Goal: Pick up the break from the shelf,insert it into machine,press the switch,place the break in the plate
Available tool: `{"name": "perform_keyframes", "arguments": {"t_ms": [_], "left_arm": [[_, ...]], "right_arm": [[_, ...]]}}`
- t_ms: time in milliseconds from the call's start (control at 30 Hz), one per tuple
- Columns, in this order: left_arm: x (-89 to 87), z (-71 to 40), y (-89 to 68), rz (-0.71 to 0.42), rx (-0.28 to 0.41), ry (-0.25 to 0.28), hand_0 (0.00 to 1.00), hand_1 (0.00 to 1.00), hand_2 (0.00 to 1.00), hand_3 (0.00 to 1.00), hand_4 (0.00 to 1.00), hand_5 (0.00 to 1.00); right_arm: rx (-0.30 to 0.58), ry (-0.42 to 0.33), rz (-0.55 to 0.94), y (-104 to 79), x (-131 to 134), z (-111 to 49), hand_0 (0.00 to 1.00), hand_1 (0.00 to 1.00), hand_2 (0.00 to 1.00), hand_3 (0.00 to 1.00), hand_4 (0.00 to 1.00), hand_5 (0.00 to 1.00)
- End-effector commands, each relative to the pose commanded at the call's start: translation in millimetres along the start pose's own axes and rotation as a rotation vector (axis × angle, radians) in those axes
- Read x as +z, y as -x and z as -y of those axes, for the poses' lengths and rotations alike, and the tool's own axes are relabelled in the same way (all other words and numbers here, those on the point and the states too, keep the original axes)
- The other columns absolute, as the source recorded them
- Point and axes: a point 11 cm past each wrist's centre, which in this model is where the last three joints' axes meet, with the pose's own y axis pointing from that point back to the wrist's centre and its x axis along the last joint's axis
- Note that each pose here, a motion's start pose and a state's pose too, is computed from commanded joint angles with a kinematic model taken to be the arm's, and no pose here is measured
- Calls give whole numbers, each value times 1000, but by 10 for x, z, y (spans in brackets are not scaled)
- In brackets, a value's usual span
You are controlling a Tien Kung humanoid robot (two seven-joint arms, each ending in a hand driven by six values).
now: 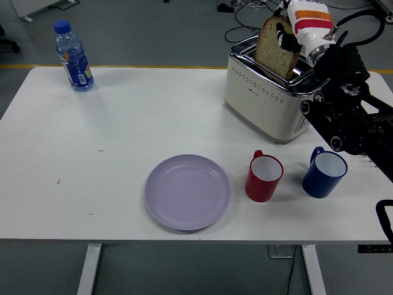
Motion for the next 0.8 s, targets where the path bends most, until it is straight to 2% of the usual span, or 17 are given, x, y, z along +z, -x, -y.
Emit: {"name": "perform_keyframes", "arguments": {"t_ms": [133, 500, 700, 800], "left_arm": [[-5, 0, 0, -1, 0, -1, 655, 633, 623, 584, 334, 911], [-41, 3, 0, 0, 0, -10, 655, 634, 624, 583, 333, 911], [-81, 5, -1, 2, 0, -18, 654, 633, 625, 583, 333, 911], [-107, 7, -1, 3, 0, -22, 654, 633, 625, 583, 334, 914]], "right_arm": [[26, -16, 4, -99, -23, 16, 94, 249, 392, 508, 353, 2], [154, -96, 42, -620, -182, 47, 91, 246, 390, 508, 346, 2], [203, -145, 86, -876, -308, -24, 90, 243, 390, 508, 348, 2], [198, -167, 131, -986, -384, -109, 86, 242, 390, 508, 348, 2]]}}
